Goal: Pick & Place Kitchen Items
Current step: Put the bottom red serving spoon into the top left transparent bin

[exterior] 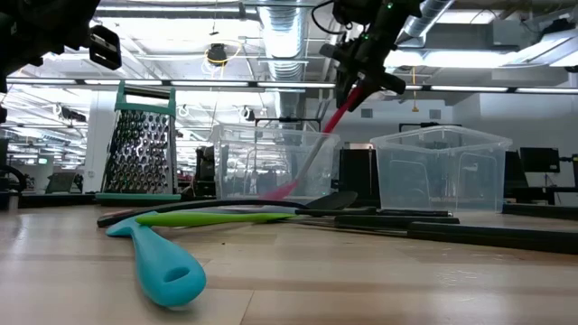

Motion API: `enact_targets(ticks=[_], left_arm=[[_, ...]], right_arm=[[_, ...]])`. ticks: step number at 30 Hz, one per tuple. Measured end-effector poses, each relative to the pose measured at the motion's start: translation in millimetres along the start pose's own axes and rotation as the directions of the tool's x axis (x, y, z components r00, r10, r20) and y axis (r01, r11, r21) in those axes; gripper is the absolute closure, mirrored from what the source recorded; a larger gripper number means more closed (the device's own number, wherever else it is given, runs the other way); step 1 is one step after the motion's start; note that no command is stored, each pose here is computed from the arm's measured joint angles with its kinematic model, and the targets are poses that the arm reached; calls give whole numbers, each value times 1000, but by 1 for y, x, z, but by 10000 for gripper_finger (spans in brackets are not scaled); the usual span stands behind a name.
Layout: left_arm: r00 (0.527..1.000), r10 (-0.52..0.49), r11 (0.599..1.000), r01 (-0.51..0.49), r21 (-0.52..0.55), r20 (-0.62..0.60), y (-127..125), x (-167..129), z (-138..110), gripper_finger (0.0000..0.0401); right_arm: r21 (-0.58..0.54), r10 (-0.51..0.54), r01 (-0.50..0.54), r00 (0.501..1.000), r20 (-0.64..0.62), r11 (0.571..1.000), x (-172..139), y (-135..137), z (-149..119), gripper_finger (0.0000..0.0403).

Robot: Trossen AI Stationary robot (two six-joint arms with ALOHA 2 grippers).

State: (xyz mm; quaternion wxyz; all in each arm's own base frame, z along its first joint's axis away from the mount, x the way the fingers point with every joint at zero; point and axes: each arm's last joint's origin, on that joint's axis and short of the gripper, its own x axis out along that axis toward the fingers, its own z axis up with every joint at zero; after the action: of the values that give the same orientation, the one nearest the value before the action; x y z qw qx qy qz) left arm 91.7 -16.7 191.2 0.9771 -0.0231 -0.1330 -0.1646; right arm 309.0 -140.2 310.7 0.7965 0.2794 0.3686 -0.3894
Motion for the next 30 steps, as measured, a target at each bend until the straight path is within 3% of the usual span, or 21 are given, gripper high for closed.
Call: enact_targets(ticks=[5,23,30], left_arm=[[1000,0,1000,0,0,0,0,0,0,393],[1000,0,1000,0,0,0,0,0,0,393],[1000,0,1000,0,0,0,0,0,0,393]], right_arm=[[-21,32,-32,999,-2,999,0,2,0,350],[-3,258,-259,962,90,966,1,3,22,348],[11,248,-250,965,85,968,7,-3,22,348]])
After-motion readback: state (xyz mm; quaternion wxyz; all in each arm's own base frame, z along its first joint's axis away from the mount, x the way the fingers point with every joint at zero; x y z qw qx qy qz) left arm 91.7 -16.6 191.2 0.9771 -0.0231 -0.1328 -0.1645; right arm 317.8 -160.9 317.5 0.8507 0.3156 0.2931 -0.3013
